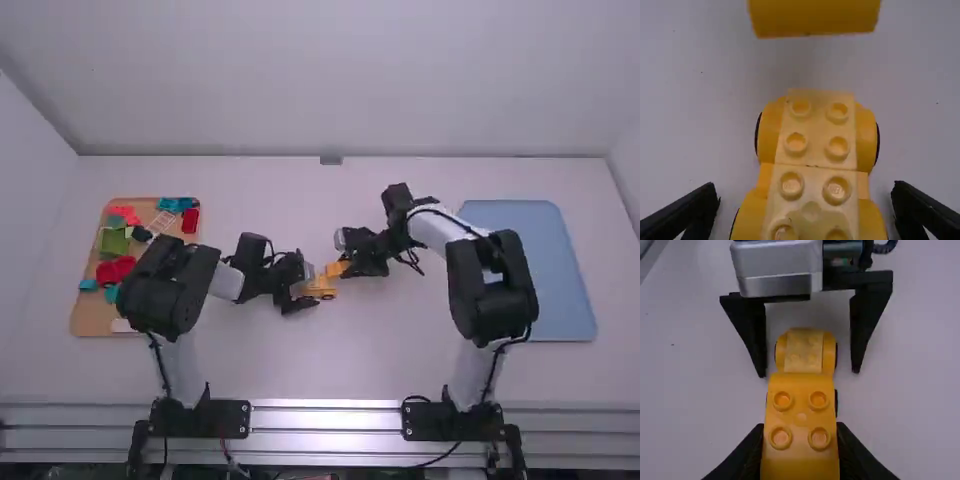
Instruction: Assemble lego blocks to make yellow taxi
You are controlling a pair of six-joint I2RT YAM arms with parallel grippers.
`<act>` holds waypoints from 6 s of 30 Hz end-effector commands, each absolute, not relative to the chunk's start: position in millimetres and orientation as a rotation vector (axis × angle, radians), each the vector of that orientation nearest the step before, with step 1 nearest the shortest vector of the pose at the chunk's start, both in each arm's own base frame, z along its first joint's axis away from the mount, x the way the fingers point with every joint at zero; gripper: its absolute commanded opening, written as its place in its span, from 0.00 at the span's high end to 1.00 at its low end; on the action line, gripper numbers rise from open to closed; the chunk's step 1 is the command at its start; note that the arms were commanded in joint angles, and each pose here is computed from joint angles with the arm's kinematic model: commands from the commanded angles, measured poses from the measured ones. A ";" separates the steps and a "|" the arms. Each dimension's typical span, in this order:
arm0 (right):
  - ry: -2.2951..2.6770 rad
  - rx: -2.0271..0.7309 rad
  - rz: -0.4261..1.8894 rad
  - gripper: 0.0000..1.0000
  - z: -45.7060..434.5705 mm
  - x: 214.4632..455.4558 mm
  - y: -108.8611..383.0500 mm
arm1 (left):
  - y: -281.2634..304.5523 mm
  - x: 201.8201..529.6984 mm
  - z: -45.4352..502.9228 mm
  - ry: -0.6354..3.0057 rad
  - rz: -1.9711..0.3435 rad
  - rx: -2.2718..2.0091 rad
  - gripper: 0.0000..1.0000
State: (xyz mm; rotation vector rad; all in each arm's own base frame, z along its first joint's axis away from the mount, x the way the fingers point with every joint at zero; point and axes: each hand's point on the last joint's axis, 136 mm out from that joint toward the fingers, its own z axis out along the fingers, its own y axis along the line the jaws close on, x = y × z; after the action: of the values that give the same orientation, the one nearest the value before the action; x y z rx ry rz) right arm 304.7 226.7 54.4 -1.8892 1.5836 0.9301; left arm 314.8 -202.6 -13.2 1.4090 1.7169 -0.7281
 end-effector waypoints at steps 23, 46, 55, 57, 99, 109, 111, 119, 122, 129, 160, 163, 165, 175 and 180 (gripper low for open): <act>1.483 -1.680 1.040 0.87 46.7 292.6 249.1 | -209.4 301.1 -16.2 1.576 -0.780 1.503 0.41; 1.448 -1.671 1.037 0.92 28.0 276.3 265.0 | -207.6 302.8 -16.0 1.577 -0.773 1.498 0.46; 1.469 -1.634 1.021 0.94 27.7 284.0 259.4 | -207.9 303.9 -15.1 1.572 -0.771 1.498 0.45; 1.467 -1.635 1.030 0.95 28.3 282.6 260.6 | -207.8 303.2 -15.6 1.576 -0.774 1.498 0.44; 1.642 -1.791 0.946 1.00 -19.6 268.6 266.8 | -208.2 299.9 -18.2 1.592 -0.799 1.542 0.47; 1.749 -1.847 0.853 1.00 -41.9 258.9 256.0 | -207.3 301.4 -17.7 1.597 -0.800 1.543 0.48; 1.785 -1.847 0.855 1.00 -45.0 255.7 252.7 | -207.0 301.6 -17.8 1.598 -0.799 1.542 0.48; 1.847 -1.798 0.801 1.00 -49.7 264.3 251.1 | -207.6 302.4 -16.7 1.589 -0.798 1.541 0.49; 1.911 -1.818 0.731 1.00 -55.9 267.0 246.5 | -207.5 302.3 -16.8 1.593 -0.800 1.539 0.49; 1.993 -1.939 0.625 1.00 -61.0 260.5 242.8 | -207.5 302.5 -16.8 1.593 -0.798 1.540 0.51; 1.654 -1.773 0.967 0.56 -8.7 280.6 258.9 | -207.3 302.7 -17.1 1.594 -0.796 1.540 0.55; 1.639 -1.764 0.987 0.52 -4.1 279.3 260.7 | -207.3 302.7 -17.2 1.595 -0.796 1.540 0.56; 1.634 -1.762 0.982 0.50 -1.5 280.3 261.0 | -207.3 302.6 -17.1 1.595 -0.796 1.540 0.56; 1.533 -1.712 0.945 0.32 57.5 287.6 259.1 | -207.2 302.5 -17.3 1.597 -0.798 1.540 0.45; 1.579 -1.668 0.925 0.01 69.3 292.8 242.2 | -206.9 301.3 -18.1 1.609 -0.805 1.537 0.17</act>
State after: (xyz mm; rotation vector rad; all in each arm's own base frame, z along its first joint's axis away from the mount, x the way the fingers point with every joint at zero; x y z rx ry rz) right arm 293.7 246.4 67.7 -1.6898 1.5609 0.9052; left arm 304.4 -206.1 -14.7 1.5386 1.6023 -0.7813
